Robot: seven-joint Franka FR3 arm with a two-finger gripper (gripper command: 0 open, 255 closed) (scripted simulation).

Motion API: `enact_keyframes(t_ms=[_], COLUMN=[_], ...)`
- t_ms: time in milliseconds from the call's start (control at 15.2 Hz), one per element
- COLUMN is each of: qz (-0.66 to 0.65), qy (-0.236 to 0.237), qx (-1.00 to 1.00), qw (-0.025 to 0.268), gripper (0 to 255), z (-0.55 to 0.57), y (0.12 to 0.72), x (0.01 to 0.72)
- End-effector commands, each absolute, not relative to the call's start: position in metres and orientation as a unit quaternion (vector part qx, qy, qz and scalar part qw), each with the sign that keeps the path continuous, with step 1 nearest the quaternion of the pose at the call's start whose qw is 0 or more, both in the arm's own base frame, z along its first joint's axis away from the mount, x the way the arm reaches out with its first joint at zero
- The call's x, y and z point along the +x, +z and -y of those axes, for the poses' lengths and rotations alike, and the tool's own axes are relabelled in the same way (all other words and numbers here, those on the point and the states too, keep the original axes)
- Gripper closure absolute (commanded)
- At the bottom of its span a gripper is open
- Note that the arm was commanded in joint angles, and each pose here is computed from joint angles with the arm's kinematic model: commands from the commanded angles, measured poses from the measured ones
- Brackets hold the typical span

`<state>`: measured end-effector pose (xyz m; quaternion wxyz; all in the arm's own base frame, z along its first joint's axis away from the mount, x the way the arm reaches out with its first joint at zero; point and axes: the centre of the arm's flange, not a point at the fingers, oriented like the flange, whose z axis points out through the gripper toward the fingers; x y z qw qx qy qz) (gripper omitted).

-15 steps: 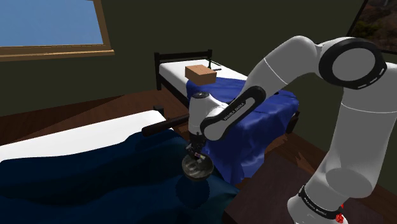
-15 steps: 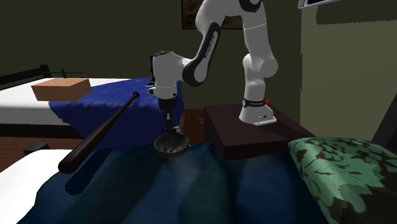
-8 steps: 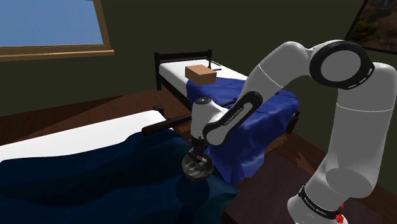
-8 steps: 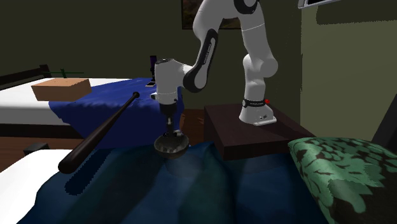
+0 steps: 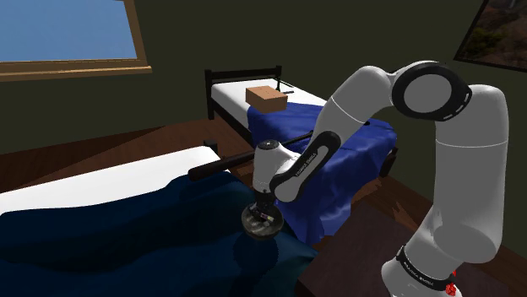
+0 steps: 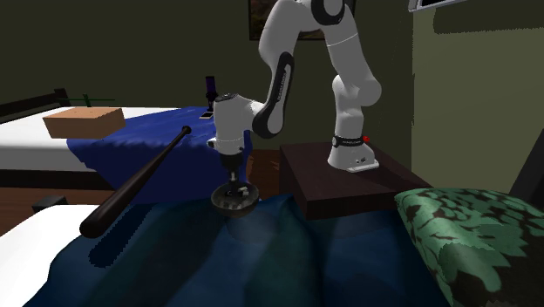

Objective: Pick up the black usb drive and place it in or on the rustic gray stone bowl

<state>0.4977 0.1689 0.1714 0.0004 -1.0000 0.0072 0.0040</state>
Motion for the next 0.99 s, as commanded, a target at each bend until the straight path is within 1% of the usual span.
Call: enact_keyframes(t_ms=[0, 396, 462, 792, 924], qz=[-0.007, -0.007, -0.007, -0.007, -0.007], qy=[0.004, 0.004, 0.004, 0.004, 0.004], qx=[-1.0, -1.0, -1.0, -1.0, -1.0], qw=[0.0, 0.0, 0.0, 0.0, 0.0], gripper=[255, 255, 0, 0, 0], z=[-0.169, -0.169, -0.169, -0.169, -0.169], y=[0.169, 0.169, 0.169, 0.169, 0.195], x=[0.498, 0.498, 0.498, 0.498, 0.498])
